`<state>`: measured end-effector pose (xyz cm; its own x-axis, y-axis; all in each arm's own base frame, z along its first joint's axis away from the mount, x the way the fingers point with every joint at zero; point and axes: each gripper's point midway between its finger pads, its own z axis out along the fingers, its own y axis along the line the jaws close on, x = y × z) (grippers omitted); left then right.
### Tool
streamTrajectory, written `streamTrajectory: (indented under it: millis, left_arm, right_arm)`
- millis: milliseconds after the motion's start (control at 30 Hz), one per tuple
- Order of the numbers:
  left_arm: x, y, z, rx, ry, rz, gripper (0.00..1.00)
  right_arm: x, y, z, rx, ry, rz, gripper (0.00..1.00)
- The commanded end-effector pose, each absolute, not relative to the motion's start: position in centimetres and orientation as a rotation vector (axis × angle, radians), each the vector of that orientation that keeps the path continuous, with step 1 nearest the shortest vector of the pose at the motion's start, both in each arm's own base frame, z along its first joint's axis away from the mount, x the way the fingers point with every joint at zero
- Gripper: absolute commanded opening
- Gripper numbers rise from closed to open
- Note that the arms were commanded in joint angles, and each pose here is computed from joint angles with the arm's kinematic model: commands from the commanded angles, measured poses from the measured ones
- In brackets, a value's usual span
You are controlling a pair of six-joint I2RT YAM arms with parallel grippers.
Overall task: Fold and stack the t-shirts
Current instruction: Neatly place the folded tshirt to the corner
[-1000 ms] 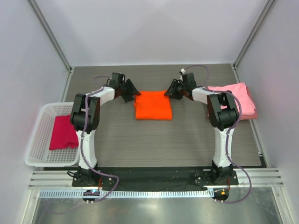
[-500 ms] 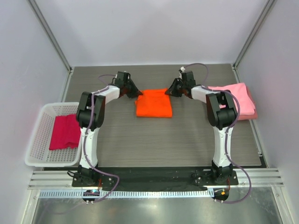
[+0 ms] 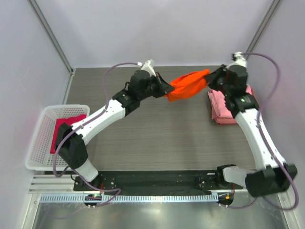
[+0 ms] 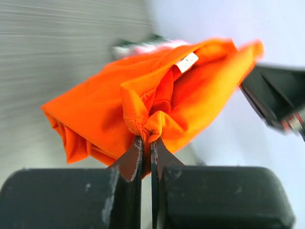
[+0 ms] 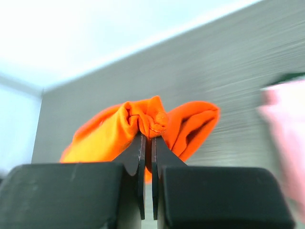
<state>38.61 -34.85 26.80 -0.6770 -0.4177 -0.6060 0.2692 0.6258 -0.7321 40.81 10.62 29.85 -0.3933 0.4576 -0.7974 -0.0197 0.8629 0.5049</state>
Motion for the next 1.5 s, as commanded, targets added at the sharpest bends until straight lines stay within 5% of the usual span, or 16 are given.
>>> streamTrajectory:
  millis: [0, 167, 500, 1133, 1400, 1467]
  left_arm:
    - [35.4, -38.4, 31.5, -0.079, 1.948, -1.148, 0.00]
    - [29.2, -46.8, 33.6, 0.079, 1.936, -1.265, 0.00]
    - [29.7, -59.2, 34.3, 0.158, 1.873, -1.454, 0.00]
    - [39.5, -63.0, 28.4, -0.031, 1.692, -1.433, 0.00]
    - [46.2, -61.7, 25.4, -0.240, 1.479, -1.372, 0.02]
    - [47.5, -60.9, 24.9, -0.291, 1.426, -1.335, 0.20]
  right_arm:
    - [36.2, 2.9, 31.4, 0.544, 1.881, 0.240, 0.01]
    - [30.4, -4.6, 36.7, 0.696, 1.751, -0.093, 0.01]
    - [28.4, -14.3, 36.6, 0.919, 1.708, -0.567, 0.01]
    - [34.6, -19.5, 30.4, 1.042, 1.818, -0.451, 0.01]
    - [43.4, -20.5, 25.5, 1.014, 1.861, -0.315, 0.01]
    - [46.1, -20.4, 25.6, 0.967, 1.879, -0.255, 0.04]
